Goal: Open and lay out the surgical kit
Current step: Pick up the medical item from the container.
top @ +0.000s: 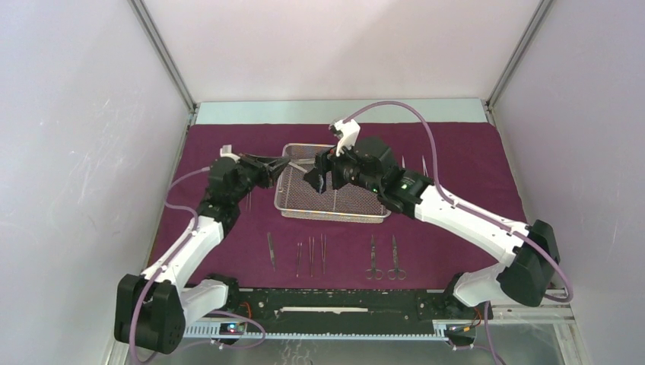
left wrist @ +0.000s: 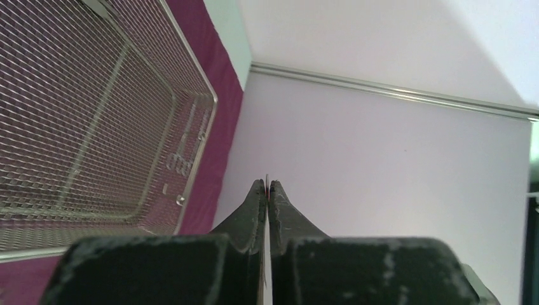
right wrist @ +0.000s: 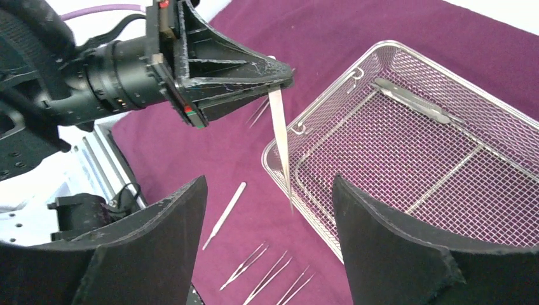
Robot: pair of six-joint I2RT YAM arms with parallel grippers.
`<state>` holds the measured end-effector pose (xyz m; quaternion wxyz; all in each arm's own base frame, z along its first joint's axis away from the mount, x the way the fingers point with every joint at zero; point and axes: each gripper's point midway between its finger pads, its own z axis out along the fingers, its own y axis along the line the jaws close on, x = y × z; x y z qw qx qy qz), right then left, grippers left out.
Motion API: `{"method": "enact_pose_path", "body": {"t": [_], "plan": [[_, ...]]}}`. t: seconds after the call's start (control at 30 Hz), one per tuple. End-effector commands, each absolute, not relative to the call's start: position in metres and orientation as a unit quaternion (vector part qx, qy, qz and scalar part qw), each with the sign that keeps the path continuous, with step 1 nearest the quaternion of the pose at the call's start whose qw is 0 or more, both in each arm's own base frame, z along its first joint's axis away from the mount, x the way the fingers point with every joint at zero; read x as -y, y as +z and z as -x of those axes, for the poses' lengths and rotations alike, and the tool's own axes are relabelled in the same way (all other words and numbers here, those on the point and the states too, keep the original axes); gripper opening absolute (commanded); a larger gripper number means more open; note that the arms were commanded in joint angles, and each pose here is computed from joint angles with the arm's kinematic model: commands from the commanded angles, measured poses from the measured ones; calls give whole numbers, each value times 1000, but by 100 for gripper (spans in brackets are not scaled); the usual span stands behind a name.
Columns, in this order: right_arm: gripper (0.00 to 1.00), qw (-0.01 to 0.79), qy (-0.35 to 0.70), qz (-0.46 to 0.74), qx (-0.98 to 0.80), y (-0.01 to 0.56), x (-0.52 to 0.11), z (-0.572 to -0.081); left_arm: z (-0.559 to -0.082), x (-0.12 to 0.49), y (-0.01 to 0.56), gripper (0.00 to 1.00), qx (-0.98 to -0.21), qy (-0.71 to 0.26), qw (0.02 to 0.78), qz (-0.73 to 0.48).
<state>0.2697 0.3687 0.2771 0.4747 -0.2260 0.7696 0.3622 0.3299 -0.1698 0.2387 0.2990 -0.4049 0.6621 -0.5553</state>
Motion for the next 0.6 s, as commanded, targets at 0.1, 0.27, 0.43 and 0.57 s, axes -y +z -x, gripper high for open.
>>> {"method": "enact_pose_path", "body": {"t": [0.1,0.27,0.43,0.57], "plan": [[86,510,369,213,-747,317,-338,-263,-343,146,269,0,-713,-507,369,313],[86,507,364,202,-755,320,-314,-269,-341,117,247,0,-776,-423,379,275],[88,505,368,195,-756,327,-293,-274,-342,76,229,0,-831,-309,396,238],[92,503,360,193,-761,324,-281,-280,-343,55,215,0,-865,-229,396,206]]}}
